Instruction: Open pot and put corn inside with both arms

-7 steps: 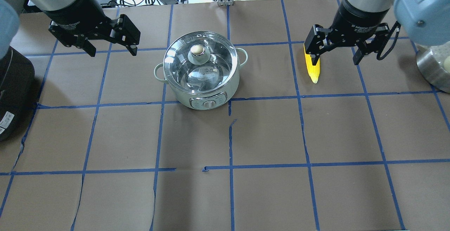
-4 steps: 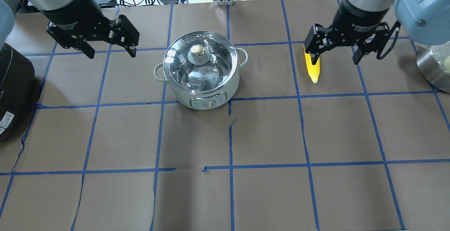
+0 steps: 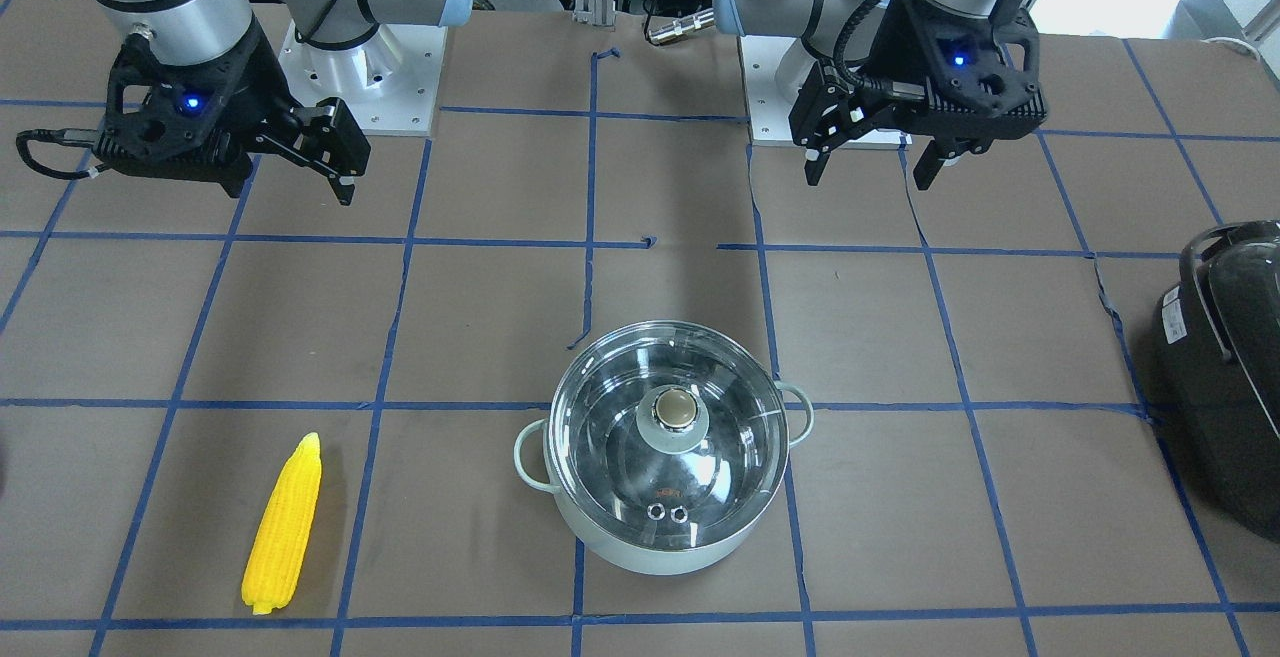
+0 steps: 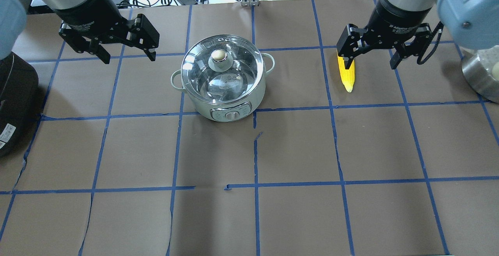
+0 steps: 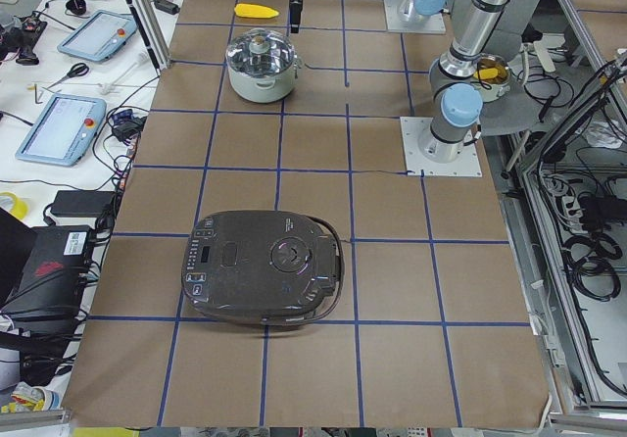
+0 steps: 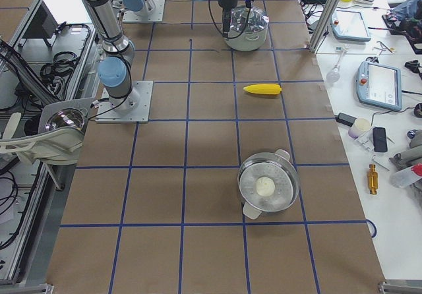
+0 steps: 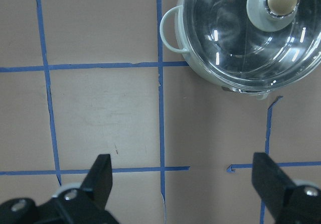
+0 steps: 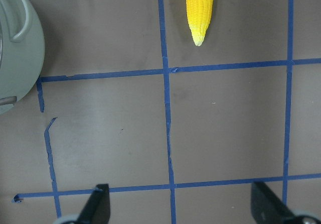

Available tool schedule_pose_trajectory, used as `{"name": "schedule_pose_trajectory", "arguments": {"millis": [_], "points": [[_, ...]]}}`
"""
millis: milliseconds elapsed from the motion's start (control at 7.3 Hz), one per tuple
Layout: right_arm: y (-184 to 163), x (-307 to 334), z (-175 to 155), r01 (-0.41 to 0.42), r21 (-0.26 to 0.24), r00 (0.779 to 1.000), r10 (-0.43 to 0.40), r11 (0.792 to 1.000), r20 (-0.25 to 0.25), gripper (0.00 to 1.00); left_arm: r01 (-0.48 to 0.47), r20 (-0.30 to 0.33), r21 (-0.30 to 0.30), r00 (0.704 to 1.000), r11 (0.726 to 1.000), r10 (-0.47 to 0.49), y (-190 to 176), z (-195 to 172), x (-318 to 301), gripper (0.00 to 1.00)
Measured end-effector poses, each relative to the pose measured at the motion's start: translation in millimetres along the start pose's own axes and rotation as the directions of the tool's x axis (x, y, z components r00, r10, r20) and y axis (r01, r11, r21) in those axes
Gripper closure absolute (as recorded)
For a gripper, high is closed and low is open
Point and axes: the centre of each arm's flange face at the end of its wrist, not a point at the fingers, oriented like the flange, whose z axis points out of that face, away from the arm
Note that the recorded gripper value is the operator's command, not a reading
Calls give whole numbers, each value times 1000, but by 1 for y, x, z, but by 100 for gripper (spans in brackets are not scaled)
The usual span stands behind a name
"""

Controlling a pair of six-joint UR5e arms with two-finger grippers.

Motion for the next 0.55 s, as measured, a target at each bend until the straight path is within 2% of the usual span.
{"name": "schedule_pose_trajectory", "arguments": {"millis": [274, 548], "points": [[-21, 19, 9, -40, 34, 999, 40, 999, 6, 0, -1, -7, 12, 1000, 1000, 1, -15, -7, 7, 0], [-54, 36, 44, -80, 25, 997, 80, 996, 7, 0, -4, -15, 16, 1000, 1000, 4, -33, -4, 29, 0]]}}
